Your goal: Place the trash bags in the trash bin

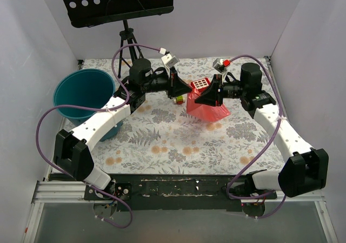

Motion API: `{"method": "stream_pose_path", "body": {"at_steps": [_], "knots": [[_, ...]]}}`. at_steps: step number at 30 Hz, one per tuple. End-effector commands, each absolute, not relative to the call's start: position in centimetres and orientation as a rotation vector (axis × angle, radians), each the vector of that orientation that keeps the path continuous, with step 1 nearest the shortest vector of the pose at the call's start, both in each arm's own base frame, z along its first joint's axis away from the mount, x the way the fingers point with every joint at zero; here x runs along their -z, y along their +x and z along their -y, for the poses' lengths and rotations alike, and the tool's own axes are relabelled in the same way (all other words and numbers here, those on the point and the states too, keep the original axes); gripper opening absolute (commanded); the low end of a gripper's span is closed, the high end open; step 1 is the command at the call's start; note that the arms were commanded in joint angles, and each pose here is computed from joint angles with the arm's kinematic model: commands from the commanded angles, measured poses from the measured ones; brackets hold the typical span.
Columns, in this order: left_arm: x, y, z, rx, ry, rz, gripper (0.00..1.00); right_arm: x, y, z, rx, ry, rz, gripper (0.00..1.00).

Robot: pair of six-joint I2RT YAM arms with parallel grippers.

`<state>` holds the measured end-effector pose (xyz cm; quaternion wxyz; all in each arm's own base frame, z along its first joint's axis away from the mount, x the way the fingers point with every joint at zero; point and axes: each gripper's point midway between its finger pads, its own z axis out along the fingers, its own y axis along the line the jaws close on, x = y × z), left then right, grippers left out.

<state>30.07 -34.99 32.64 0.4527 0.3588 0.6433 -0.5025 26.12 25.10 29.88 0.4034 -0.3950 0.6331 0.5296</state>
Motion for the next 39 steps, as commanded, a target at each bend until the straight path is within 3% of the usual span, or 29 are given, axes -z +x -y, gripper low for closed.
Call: {"method": "stream_pose_path", "body": {"at_steps": [1,2,4,5,7,8,10,16,24,31,39], "knots": [[-33.6,29.9,34.4,1.208,0.887,-1.563,0.0,-30.8,26.3,-24.8,-1.275,-0.988,-1.575,0.17],[-33.5,29.9,34.3,1.204,0.887,-1.567,0.0,-30.7,26.5,-24.8,-1.266,-0.985,-1.576,0.06],[-33.6,29.9,34.3,1.192,0.901,-1.553,0.0,-30.7,27.6,-24.6,-1.209,-0.956,-1.6,0.01],[-33.2,29.8,34.0,1.182,0.9,-1.582,0.08,-30.5,28.0,-24.5,-1.173,-0.954,-1.607,0.01],[-33.0,30.0,33.5,1.119,0.916,-1.6,0.47,-30.9,29.3,-23.9,-1.02,-1.011,-1.579,0.01],[-33.0,30.1,33.0,1.065,0.952,-1.592,0.62,-30.8,29.6,-23.7,-0.954,-1.056,-1.561,0.01],[-32.8,29.9,31.5,0.933,1.029,-1.562,0.71,-31.1,29.7,-23.4,-0.827,-1.174,-1.5,0.01],[-34.0,29.5,30.0,0.664,1.279,-1.279,0.78,-29.9,27.9,-23.6,-0.569,-1.51,-1.335,0.01],[-36.6,30.2,31.7,0.514,1.528,-0.95,0.8,-29.8,25.6,-24.8,-0.486,-1.708,-1.236,0.01],[-34.4,28.0,32.7,0.544,1.763,-0.717,0.76,-30.1,24.6,-25.4,-0.517,-1.713,-1.245,0.01],[-34.2,28.2,34.0,0.486,1.807,-0.531,0.68,-29.7,23.9,-25.3,-0.539,-1.728,-1.256,0.01]]}}
